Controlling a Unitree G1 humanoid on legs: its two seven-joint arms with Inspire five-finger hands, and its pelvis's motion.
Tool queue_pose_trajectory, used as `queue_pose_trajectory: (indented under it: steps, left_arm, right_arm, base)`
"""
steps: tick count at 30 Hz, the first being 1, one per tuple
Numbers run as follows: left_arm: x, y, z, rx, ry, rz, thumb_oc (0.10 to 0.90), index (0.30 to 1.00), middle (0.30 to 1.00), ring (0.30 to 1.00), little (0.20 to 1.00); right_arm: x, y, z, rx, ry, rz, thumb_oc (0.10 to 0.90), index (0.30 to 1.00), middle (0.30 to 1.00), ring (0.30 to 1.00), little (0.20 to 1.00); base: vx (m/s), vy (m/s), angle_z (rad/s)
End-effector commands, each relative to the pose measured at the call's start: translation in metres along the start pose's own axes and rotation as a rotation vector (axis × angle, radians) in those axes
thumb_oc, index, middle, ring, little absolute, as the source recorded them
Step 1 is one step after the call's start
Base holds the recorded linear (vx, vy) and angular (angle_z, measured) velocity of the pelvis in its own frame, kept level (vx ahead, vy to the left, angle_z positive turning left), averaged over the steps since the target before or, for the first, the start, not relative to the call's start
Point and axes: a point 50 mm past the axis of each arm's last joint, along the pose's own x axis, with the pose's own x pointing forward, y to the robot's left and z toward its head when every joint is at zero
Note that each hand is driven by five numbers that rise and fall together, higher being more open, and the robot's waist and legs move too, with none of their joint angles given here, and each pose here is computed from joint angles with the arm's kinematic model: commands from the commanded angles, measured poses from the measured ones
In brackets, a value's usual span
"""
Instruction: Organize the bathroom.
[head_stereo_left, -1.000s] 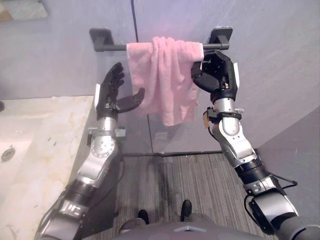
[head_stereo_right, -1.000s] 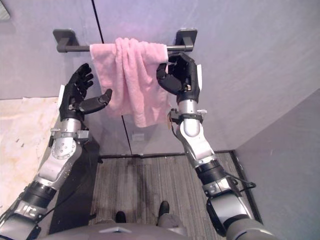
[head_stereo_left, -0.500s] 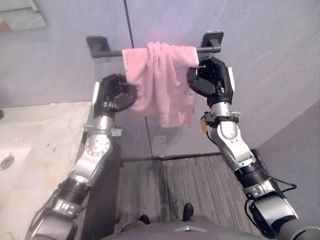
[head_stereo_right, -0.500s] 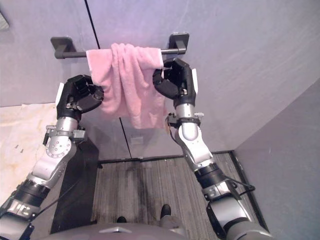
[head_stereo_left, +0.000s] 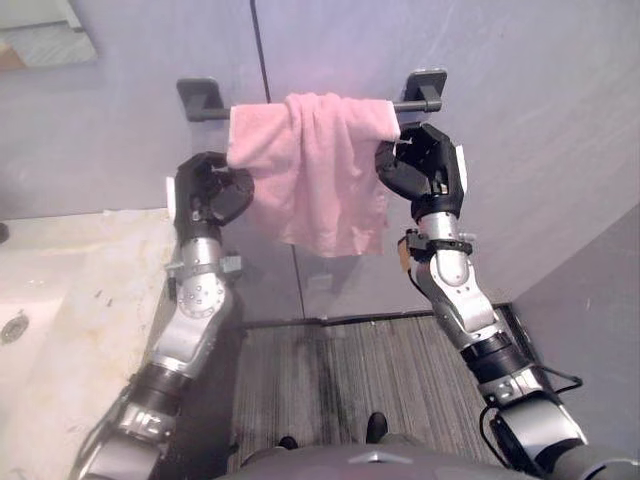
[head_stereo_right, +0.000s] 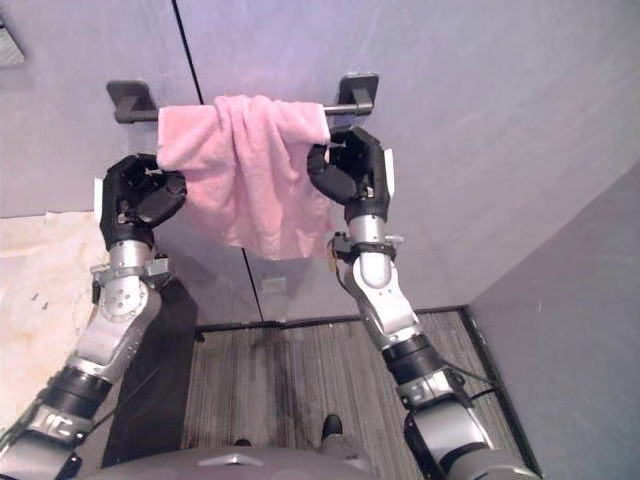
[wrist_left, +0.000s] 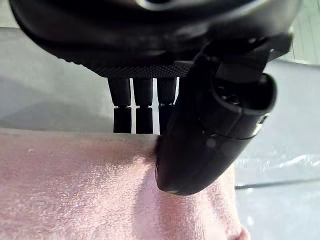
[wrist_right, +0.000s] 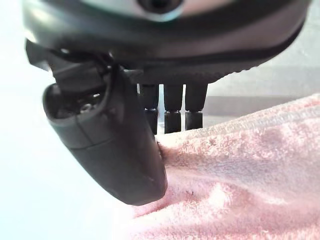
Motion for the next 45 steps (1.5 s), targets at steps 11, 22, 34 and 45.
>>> queue_pose_trajectory:
  steps: [11,22,34,45]
  left_arm:
    - [0.013,0.004,0.037,-0.067,-0.272,0.135,0.400,0.300,0.300,0.300,0.300]
    - [0.013,0.004,0.033,-0.056,-0.253,0.109,0.422,0.333,0.333,0.333,0.333]
    - [0.012,0.006,0.028,-0.042,-0.222,0.091,0.400,0.300,0.300,0.300,0.300]
    - [0.011,0.004,0.024,-0.038,-0.205,0.080,0.400,0.300,0.300,0.300,0.300]
  right_arm:
    - [-0.046,-0.026,-0.018,0.134,0.047,-0.326,0.400,0.300,0.300,0.300,0.300]
    - [-0.053,-0.031,-0.023,0.260,0.085,-0.502,0.400,0.300,0.300,0.300,0.300]
    - [-0.059,-0.032,-0.026,0.337,0.102,-0.600,0.400,0.300,0.300,0.300,0.300]
    - [-0.062,-0.036,-0.030,0.405,0.122,-0.699,0.400,0.300,0.300,0.300,0.300]
  base:
    - [0.00,0.000,0.00]
    - [0.00,0.002,-0.01]
    - [0.00,0.000,-0.01]
    - [0.00,-0.001,-0.01]
